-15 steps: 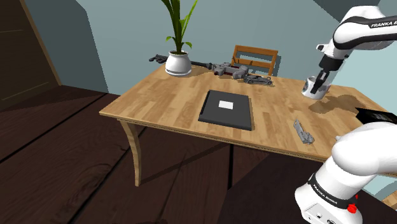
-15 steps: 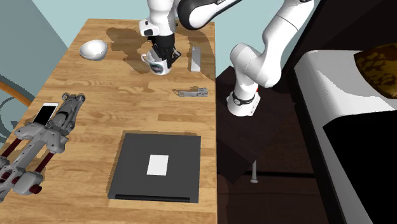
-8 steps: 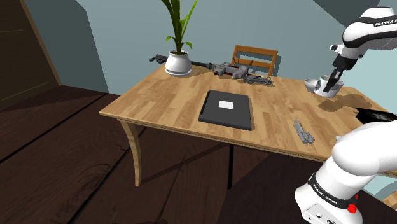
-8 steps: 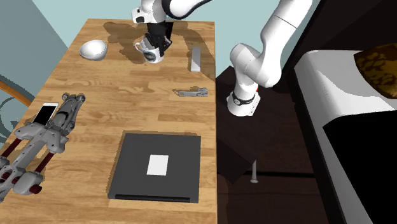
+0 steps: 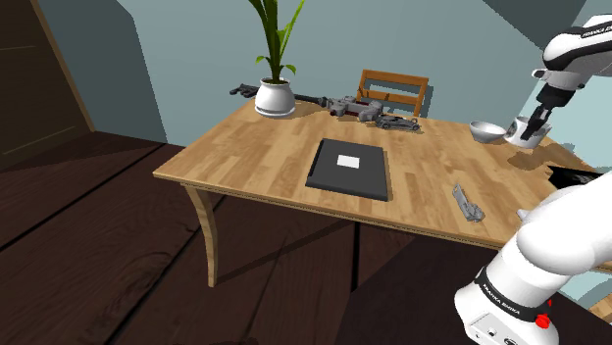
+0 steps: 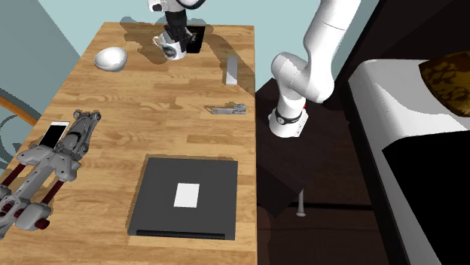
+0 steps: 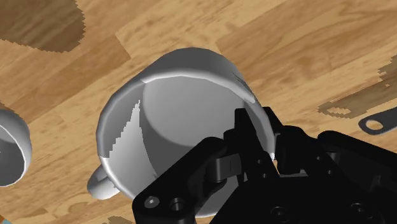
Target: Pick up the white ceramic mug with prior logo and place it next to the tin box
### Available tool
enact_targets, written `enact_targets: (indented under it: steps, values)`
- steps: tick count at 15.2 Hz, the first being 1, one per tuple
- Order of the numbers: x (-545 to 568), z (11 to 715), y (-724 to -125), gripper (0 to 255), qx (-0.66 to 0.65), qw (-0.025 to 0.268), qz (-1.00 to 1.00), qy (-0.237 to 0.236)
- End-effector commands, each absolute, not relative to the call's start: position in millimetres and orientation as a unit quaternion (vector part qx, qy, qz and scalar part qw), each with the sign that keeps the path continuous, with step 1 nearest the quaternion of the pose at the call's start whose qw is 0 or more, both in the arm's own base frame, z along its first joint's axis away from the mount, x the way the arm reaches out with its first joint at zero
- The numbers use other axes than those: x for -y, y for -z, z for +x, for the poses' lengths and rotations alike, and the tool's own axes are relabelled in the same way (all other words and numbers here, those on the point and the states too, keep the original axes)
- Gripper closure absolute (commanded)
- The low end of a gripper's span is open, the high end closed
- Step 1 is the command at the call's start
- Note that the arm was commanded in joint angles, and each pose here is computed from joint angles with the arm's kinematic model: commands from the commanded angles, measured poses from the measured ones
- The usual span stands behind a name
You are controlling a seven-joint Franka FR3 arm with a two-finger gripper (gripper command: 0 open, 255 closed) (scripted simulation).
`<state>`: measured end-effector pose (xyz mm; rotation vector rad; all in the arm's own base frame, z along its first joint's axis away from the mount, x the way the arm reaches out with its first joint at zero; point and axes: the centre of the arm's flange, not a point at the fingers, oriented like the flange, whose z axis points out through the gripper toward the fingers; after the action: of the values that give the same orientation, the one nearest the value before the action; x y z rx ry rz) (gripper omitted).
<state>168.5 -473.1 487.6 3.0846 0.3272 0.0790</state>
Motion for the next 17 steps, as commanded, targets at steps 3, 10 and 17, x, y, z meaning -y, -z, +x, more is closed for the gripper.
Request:
enact_targets:
  steps: [3, 10, 17]
  values:
    - [523.4, 147.6, -487.5, 255, -0.106, 0.02, 0.994, -0.025]
    - [570.5, 129.0, -471.9, 255, -0.106, 0.02, 0.994, -0.025]
    - [570.5, 129.0, -434.9, 255, -0.106, 0.02, 0.994, -0.025]
